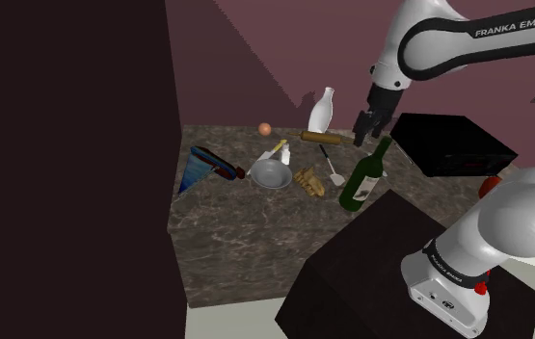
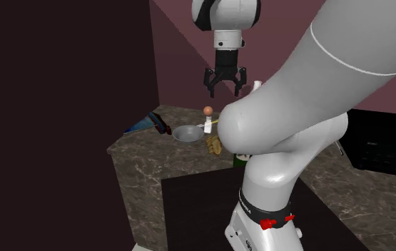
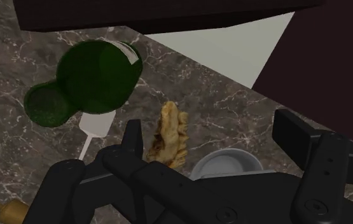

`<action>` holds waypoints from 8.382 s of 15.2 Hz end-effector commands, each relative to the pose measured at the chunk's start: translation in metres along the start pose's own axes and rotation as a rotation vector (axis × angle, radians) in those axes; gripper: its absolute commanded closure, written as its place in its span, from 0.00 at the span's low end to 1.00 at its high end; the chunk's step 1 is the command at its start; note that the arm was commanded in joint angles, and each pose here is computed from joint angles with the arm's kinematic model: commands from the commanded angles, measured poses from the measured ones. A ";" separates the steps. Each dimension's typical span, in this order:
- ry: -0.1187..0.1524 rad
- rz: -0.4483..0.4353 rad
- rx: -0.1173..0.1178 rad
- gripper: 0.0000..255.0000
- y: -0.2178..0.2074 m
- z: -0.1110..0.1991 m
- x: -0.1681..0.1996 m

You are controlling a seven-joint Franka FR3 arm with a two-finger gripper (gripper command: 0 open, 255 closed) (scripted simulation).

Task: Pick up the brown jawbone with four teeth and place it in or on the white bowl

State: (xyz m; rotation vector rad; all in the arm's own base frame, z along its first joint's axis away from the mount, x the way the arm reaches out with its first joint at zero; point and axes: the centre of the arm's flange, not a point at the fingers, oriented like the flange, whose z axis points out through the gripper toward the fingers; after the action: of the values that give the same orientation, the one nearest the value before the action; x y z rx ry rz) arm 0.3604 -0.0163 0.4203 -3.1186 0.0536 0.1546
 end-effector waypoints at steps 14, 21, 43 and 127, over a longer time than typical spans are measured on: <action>0.010 0.198 -0.106 0.00 0.042 0.158 0.104; 0.012 0.267 -0.144 0.00 0.066 0.217 0.138; 0.012 0.267 -0.144 1.00 0.071 0.251 0.138; 0.089 -0.066 -0.146 1.00 0.032 0.321 0.051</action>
State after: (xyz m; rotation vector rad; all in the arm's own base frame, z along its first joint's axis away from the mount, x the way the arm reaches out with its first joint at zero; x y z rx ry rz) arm 0.3793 -0.0406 0.0959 -3.2632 -0.0749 0.0135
